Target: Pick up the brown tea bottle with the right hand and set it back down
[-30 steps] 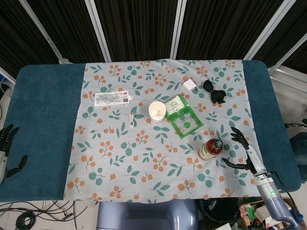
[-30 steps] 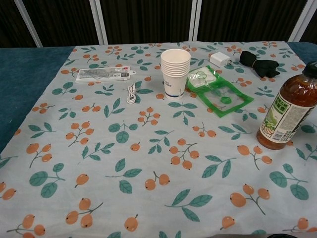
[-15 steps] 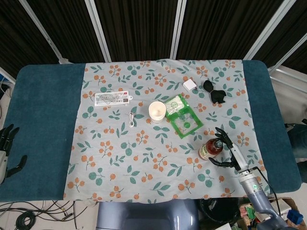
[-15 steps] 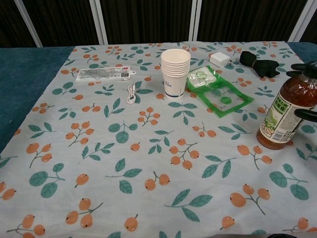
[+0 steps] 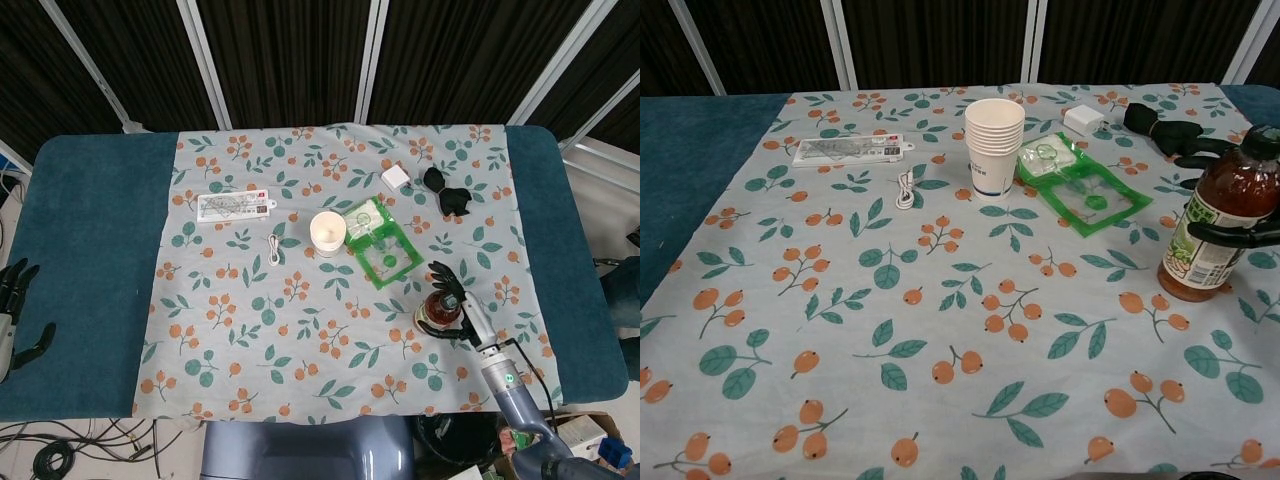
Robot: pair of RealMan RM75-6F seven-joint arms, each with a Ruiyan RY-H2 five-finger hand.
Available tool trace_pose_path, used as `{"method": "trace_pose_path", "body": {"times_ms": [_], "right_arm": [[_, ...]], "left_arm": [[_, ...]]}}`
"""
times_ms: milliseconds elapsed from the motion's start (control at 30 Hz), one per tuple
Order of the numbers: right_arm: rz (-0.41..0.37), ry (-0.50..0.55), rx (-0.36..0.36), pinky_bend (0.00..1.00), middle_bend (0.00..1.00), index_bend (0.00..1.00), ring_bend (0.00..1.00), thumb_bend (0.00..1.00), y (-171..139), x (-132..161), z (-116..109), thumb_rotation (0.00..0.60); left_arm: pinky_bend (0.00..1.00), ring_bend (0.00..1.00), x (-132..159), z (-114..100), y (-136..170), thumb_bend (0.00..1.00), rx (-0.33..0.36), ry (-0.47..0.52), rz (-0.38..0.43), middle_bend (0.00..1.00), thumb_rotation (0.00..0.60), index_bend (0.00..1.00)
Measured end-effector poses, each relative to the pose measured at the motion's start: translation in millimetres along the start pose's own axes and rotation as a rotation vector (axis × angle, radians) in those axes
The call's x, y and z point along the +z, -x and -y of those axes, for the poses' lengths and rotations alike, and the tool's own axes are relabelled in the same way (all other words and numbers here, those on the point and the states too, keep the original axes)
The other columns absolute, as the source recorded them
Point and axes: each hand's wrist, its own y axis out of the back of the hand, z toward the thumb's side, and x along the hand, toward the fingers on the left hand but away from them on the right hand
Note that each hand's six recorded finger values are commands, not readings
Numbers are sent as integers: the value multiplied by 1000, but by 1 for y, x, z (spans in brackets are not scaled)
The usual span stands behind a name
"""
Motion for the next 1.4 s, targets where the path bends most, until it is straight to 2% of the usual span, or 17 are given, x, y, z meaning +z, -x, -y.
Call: {"method": "trace_pose_path", "body": {"times_ms": [67, 200, 300, 533, 733, 867, 967, 1100, 1400], "right_arm": [[5, -2, 2, 183, 195, 153, 213, 217, 1, -2, 2, 600], [8, -22, -12, 346, 340, 291, 345, 378, 4, -5, 4, 600], [9, -22, -22, 450, 391, 396, 404, 456, 6, -7, 4, 600], [-39, -14, -26, 551, 488, 500, 501, 482, 14, 9, -6, 600], [-91, -61, -10, 554, 489, 502, 504, 481, 28, 39, -26, 600], [-94, -122, 21, 554, 489, 502, 504, 480, 40, 64, -40, 600], [-75, -242, 52, 554, 494, 502, 509, 480, 52, 83, -51, 600], [-56, -472, 51, 554, 502, 503, 511, 481, 67, 111, -70, 600], [-61, -955, -19, 554, 526, 510, 516, 467, 81, 166, -89, 600]], "left_arm": [[0, 0, 0, 0, 0, 368, -1, 0, -1, 0, 600, 15], [0, 0, -1, 0, 0, 368, 1, 1, -4, 0, 600, 15], [0, 0, -1, 0, 0, 368, -1, 1, -8, 0, 600, 15], [0, 0, -1, 0, 0, 368, -3, 3, -11, 0, 600, 20], [0, 0, -1, -1, 0, 368, -2, 8, -10, 0, 600, 20], [0, 0, 0, -1, 0, 368, -1, 12, -8, 0, 600, 20], [0, 0, 1, -1, 1, 368, 0, 15, -7, 0, 600, 20], [0, 0, 1, -1, 1, 368, 0, 16, -7, 0, 600, 20], [0, 0, 1, -1, 2, 368, -2, 15, -7, 0, 600, 20]]}}
